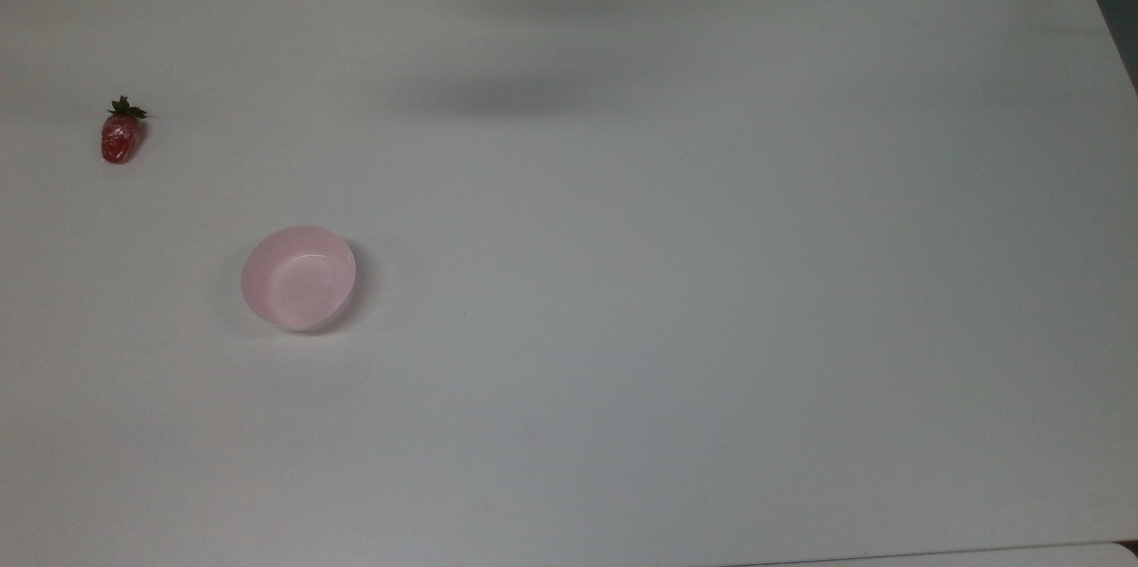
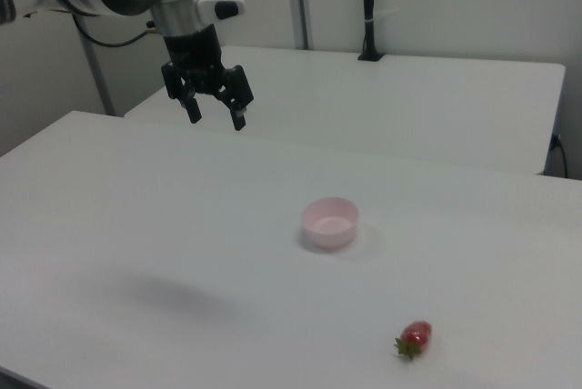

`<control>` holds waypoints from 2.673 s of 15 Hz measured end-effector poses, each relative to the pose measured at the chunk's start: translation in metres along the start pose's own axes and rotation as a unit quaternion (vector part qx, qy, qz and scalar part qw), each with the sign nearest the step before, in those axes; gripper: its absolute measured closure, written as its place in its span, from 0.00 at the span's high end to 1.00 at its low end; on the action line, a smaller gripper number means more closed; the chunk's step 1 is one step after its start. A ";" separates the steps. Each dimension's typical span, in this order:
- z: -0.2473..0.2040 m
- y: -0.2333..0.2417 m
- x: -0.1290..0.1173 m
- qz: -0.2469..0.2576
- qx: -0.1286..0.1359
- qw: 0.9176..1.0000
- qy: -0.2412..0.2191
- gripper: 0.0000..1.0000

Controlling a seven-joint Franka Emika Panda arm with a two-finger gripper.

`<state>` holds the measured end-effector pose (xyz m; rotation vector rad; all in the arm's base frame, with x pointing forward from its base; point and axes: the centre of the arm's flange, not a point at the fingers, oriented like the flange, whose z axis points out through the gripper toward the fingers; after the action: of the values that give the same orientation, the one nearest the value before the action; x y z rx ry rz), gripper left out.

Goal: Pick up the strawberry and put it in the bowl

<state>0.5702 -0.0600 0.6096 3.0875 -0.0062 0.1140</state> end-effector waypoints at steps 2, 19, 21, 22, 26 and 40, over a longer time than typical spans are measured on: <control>0.000 0.001 0.000 0.001 0.001 1.000 0.000 1.00; 0.008 0.000 -0.001 0.001 0.004 1.000 -0.018 1.00; 0.008 0.003 -0.001 0.003 0.003 1.000 -0.018 1.00; 0.009 0.011 -0.001 0.010 0.003 1.000 -0.018 1.00; 0.034 0.080 0.008 0.068 -0.008 0.998 0.007 1.00; 0.218 0.237 -0.002 0.106 -0.054 0.993 -0.009 1.00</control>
<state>0.5827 -0.3076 0.4044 2.9696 -0.3289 0.0914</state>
